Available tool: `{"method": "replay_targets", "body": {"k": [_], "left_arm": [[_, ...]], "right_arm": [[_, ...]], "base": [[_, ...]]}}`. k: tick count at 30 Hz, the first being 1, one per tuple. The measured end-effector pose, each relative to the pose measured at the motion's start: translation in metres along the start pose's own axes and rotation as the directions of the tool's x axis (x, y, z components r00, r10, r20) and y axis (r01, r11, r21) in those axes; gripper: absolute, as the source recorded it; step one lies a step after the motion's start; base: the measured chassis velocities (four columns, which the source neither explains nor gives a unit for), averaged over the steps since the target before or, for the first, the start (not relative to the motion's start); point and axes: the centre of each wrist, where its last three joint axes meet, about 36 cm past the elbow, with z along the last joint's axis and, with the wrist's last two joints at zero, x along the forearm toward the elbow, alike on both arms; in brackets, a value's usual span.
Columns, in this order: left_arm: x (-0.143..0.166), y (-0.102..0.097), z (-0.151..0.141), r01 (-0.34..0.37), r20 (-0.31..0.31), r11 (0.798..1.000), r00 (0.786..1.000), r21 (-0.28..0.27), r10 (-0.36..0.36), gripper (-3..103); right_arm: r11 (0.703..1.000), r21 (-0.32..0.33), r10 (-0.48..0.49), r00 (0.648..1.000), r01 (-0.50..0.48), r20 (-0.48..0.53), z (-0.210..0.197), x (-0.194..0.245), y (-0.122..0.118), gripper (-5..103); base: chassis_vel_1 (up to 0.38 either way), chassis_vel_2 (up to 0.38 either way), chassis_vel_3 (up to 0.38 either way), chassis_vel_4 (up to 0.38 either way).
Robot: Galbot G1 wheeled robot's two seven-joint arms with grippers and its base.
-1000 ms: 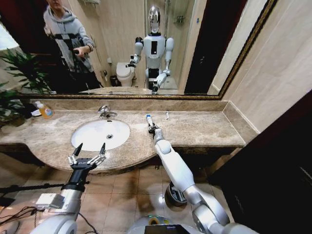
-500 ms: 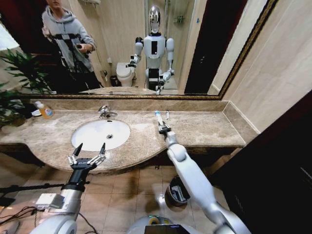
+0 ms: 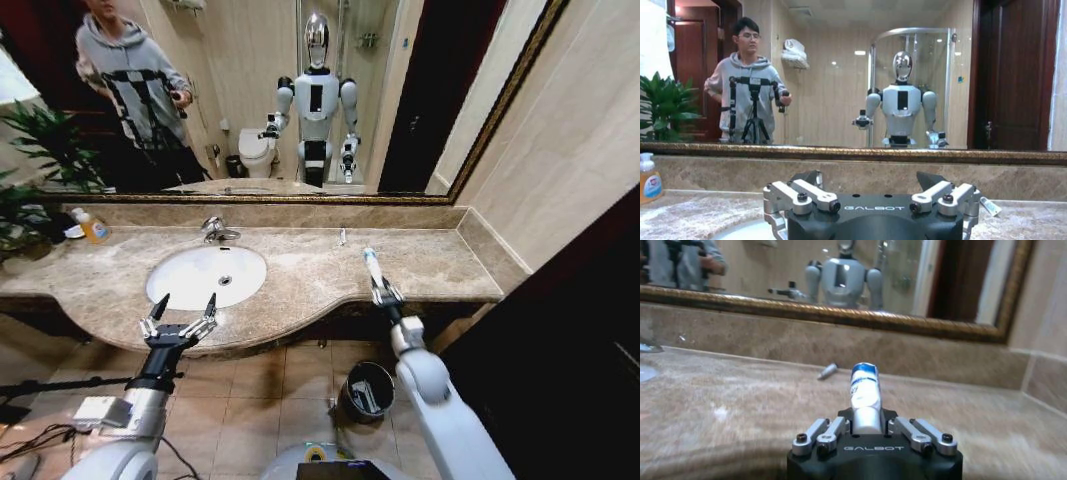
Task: Pick up the trash from the sink and place it in the trash bin.
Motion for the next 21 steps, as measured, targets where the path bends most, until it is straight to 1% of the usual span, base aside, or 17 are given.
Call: {"method": "replay_targets", "body": {"k": [2, 4, 9, 10, 11, 12, 15, 16, 17, 19, 20, 21], "left_arm": [[0.000, 0.000, 0.000, 0.000, 0.000, 1.000, 1.000, 0.000, 0.000, 100], [0.000, 0.000, 0.000, 0.000, 0.000, 1.000, 1.000, 0.000, 0.000, 100], [0.000, 0.000, 0.000, 0.000, 0.000, 1.000, 1.000, 0.000, 0.000, 100], [0.000, 0.000, 0.000, 0.000, 0.000, 1.000, 1.000, 0.000, 0.000, 100], [0.000, 0.000, 0.000, 0.000, 0.000, 1.000, 1.000, 0.000, 0.000, 100], [0.000, 0.000, 0.000, 0.000, 0.000, 1.000, 1.000, 0.000, 0.000, 100], [0.000, 0.000, 0.000, 0.000, 0.000, 1.000, 1.000, 0.000, 0.000, 100], [0.000, 0.000, 0.000, 0.000, 0.000, 1.000, 1.000, 0.000, 0.000, 100], [0.000, 0.000, 0.000, 0.000, 0.000, 1.000, 1.000, 0.000, 0.000, 100], [0.000, 0.000, 0.000, 0.000, 0.000, 1.000, 1.000, 0.000, 0.000, 100], [0.000, 0.000, 0.000, 0.000, 0.000, 1.000, 1.000, 0.000, 0.000, 100], [0.000, 0.000, 0.000, 0.000, 0.000, 1.000, 1.000, 0.000, 0.000, 100]], "right_arm": [[1.000, -0.012, 0.010, 1.000, -0.010, -0.004, 0.004, 0.009, 0.000, 25], [0.999, -0.028, 0.023, 1.000, -0.023, -0.020, 0.016, 0.028, 0.001, 25], [0.999, -0.038, 0.030, 0.999, -0.032, -0.044, 0.029, 0.048, 0.007, 25], [0.999, -0.027, 0.030, 0.998, -0.031, -0.050, 0.043, 0.058, 0.013, 25], [1.000, 0.010, 0.027, 0.998, -0.026, -0.054, 0.065, 0.069, 0.018, 25], [1.000, 0.010, 0.027, 0.998, -0.026, -0.054, 0.065, 0.069, 0.018, 25], [0.999, 0.032, 0.022, 0.995, -0.019, -0.095, 0.096, 0.087, 0.023, 25], [0.999, 0.032, 0.022, 0.995, -0.019, -0.095, 0.096, 0.087, 0.023, 25], [0.999, 0.034, 0.021, 0.993, -0.017, -0.117, 0.106, 0.092, 0.024, 25], [1.000, 0.029, 0.016, 0.977, -0.010, -0.213, 0.141, 0.107, 0.025, 25], [1.000, 0.029, 0.016, 0.977, -0.010, -0.213, 0.141, 0.107, 0.025, 25], [1.000, 0.022, 0.016, 0.970, -0.011, -0.244, 0.153, 0.110, 0.026, 25]], "base": [[0.000, 0.000, 0.000, 0.000], [0.000, 0.000, 0.000, 0.000], [0.000, 0.000, 0.000, 0.000], [0.000, 0.000, 0.000, 0.000], [0.000, 0.000, 0.000, 0.000], [0.000, 0.000, 0.000, 0.000], [0.000, 0.000, 0.000, 0.000], [0.000, 0.000, 0.000, 0.000], [0.000, 0.000, 0.000, 0.000], [0.000, 0.000, 0.000, 0.000], [0.000, 0.000, 0.000, 0.000], [0.000, 0.000, 0.000, 0.000]]}}
